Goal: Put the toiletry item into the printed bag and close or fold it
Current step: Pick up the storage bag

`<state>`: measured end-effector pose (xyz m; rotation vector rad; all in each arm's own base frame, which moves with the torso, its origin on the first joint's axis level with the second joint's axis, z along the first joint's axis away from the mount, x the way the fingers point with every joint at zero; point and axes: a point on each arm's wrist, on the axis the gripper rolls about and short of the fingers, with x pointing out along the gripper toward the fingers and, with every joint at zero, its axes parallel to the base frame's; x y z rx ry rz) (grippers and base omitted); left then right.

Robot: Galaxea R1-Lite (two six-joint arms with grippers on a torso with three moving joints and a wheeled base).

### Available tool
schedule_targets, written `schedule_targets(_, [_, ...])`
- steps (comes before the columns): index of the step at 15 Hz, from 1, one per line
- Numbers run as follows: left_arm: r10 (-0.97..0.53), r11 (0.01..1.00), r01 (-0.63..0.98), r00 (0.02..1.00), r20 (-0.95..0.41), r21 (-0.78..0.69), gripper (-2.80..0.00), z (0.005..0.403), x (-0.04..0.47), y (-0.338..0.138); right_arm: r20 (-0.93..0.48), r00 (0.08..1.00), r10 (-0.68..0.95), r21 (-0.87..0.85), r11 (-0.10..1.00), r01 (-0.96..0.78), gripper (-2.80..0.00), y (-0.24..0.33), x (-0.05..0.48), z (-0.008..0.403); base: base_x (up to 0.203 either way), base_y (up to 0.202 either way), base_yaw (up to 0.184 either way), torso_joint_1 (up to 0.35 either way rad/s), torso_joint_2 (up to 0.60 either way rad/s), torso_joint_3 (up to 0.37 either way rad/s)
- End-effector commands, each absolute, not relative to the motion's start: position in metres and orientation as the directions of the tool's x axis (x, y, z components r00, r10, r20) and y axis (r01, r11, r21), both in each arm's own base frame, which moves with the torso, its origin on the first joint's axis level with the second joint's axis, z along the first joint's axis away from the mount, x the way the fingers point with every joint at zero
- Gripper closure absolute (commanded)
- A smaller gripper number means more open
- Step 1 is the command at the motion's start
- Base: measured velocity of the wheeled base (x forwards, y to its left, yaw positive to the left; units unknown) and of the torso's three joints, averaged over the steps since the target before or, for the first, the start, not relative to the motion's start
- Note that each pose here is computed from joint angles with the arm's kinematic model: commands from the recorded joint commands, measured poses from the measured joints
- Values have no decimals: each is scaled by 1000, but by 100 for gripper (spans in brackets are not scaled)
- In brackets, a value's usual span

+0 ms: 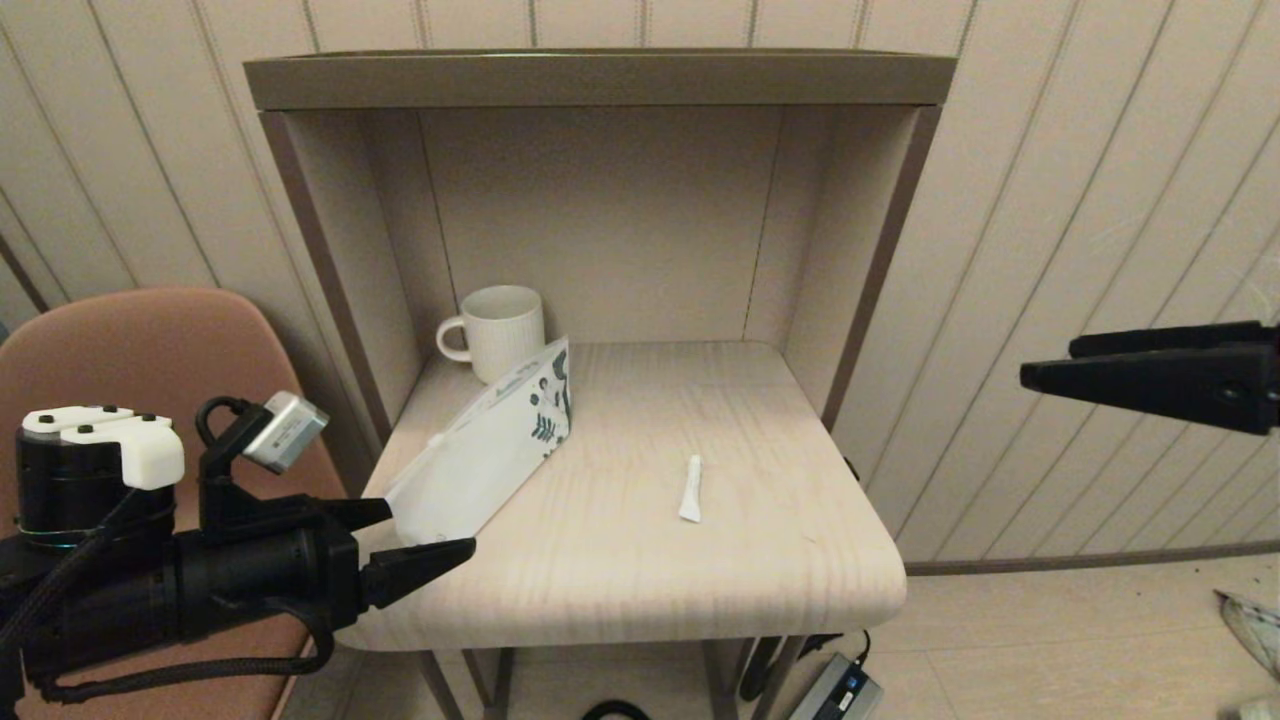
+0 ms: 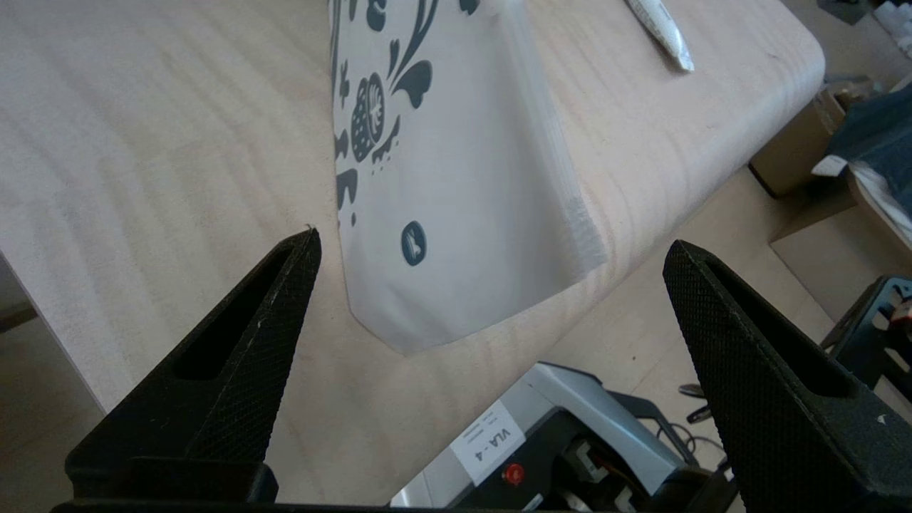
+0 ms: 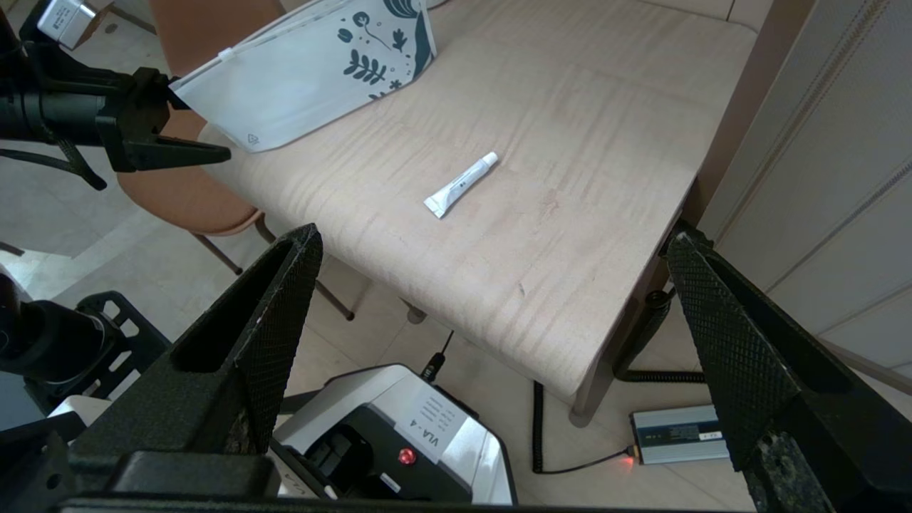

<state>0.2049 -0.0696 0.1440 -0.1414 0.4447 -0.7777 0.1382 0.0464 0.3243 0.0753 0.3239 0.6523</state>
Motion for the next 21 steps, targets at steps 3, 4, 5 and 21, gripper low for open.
schedule_targets(3, [-707,706,646,620,-340,-290,-280,141,206,-70,-273,744,609,171,792,-586,-280,47,138,324,0,0,0,0,0,0])
schedule_targets(4, [-709,704,649,619,-336,-288,-280,142,207,-71,-274,744,609,171,792,-586,-280,47,138,324,0,0,0,0,0,0])
schedule_targets(5, [-710,703,651,621,-333,-286,-280,143,207,-71,-272,745,609,169,792,-586,-280,47,138,324,0,0,0,0,0,0])
schedule_targets(21, [-691,722,652,662,-290,-234,0,145,219,-80,-263,734,627,174,779,-603,-280,48,142,317,0,0,0,0,0,0])
